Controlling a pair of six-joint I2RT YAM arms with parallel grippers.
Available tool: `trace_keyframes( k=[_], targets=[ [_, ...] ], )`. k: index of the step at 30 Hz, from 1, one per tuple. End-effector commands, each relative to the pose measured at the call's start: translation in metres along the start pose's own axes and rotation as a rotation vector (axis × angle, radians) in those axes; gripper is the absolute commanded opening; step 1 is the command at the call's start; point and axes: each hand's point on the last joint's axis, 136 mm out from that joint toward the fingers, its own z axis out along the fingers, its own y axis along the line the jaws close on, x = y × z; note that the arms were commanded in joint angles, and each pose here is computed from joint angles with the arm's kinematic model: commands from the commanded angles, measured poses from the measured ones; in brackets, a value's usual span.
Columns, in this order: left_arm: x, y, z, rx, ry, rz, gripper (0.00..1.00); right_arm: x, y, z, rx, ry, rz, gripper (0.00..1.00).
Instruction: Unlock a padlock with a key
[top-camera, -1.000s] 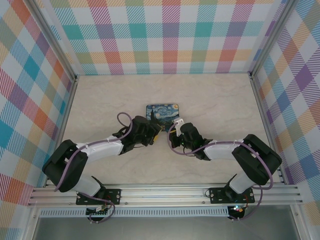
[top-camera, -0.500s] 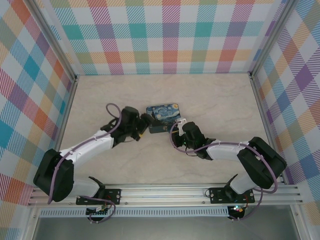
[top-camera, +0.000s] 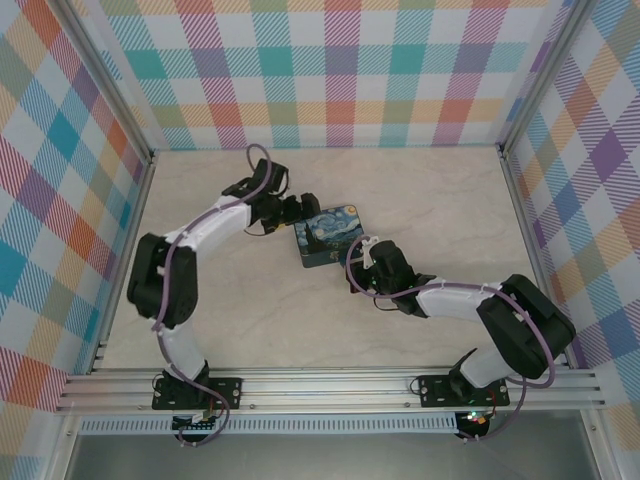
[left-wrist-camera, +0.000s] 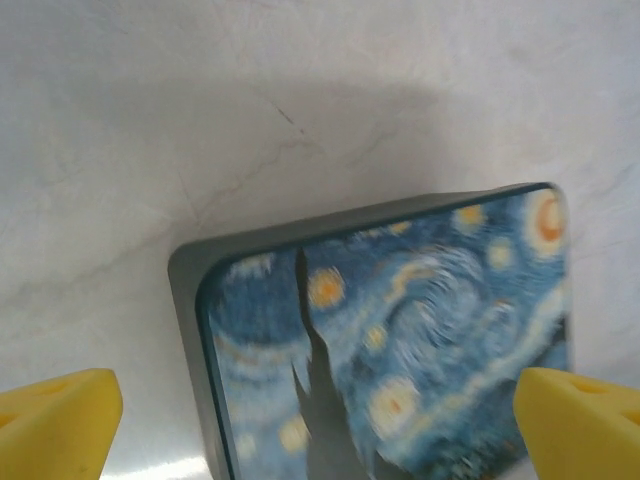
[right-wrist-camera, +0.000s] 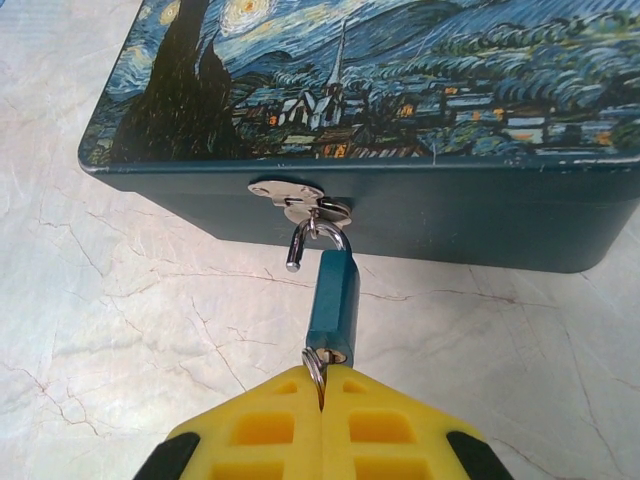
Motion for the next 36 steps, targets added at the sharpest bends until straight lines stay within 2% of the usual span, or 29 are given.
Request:
trace_keyframes(
  k=[1, 7, 12, 18, 24, 36],
  targets=[
    [-0.006, 0.006, 0.005, -0.027, 0.044, 0.123, 1.00, -0.003, 0.003, -0.004, -0.008, 0.008, 0.031, 0.00],
    [0.003, 0.003, 0.032, 0.040, 0.131, 0.125, 1.00, -0.003, 0.002, -0.003, 0.001, 0.021, 0.047, 0.00],
    [0.016, 0.029, 0.041, -0.031, 0.166, 0.119, 0.97, -0.001, -0.003, -0.003, 0.006, 0.038, 0.094, 0.00],
    [0.026, 0.060, 0.034, -0.112, 0.152, 0.046, 0.92, 0.002, -0.013, -0.006, 0.001, 0.050, 0.189, 0.00],
    [0.051, 0.089, 0.025, -0.168, 0.151, -0.024, 0.90, 0.010, -0.023, -0.008, -0.012, 0.078, 0.248, 0.00],
    [0.087, 0.097, 0.005, -0.137, 0.129, -0.121, 0.90, 0.017, -0.029, -0.007, -0.063, 0.115, 0.289, 0.00]
  ],
)
